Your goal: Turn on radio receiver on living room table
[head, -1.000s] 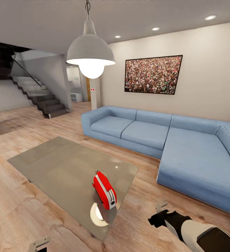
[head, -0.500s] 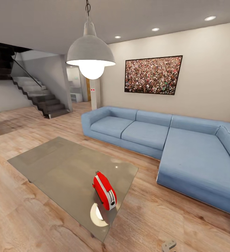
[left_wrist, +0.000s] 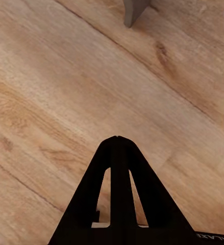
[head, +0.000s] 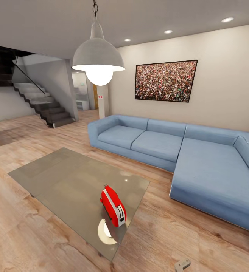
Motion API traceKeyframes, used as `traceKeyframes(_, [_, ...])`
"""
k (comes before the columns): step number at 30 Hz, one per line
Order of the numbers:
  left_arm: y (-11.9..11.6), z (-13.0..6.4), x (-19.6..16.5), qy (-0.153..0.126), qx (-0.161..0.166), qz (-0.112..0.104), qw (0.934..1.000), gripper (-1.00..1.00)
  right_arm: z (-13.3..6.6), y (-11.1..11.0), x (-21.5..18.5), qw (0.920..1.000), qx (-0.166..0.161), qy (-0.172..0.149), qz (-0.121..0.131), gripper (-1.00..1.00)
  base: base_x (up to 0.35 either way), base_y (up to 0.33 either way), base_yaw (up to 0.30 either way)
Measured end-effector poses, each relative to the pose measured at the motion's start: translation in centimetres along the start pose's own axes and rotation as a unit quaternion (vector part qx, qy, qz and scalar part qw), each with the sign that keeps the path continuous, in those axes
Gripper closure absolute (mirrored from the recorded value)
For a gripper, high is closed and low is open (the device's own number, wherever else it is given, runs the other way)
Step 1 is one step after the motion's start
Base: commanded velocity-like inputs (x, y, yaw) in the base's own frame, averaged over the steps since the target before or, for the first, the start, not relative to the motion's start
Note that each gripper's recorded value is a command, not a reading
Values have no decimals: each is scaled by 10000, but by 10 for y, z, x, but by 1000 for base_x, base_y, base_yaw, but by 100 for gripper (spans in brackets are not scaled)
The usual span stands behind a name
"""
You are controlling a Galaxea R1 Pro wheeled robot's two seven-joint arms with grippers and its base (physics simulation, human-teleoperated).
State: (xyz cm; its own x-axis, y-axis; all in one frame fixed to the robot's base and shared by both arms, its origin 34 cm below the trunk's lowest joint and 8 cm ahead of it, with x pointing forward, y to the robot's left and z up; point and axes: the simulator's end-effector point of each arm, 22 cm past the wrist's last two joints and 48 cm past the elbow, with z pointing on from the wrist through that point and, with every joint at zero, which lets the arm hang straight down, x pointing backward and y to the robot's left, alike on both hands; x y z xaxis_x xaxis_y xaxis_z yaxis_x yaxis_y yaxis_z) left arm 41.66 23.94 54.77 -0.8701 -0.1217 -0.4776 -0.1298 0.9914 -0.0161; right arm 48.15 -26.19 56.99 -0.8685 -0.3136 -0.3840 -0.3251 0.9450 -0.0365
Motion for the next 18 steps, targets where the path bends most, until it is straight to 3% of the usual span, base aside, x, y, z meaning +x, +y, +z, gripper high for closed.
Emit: traceKeyframes(18, [-1, 0, 1, 10, 3, -1, 10000, 100, 0, 0, 0, 10000, -2, 1, 0, -100, 0, 0, 0])
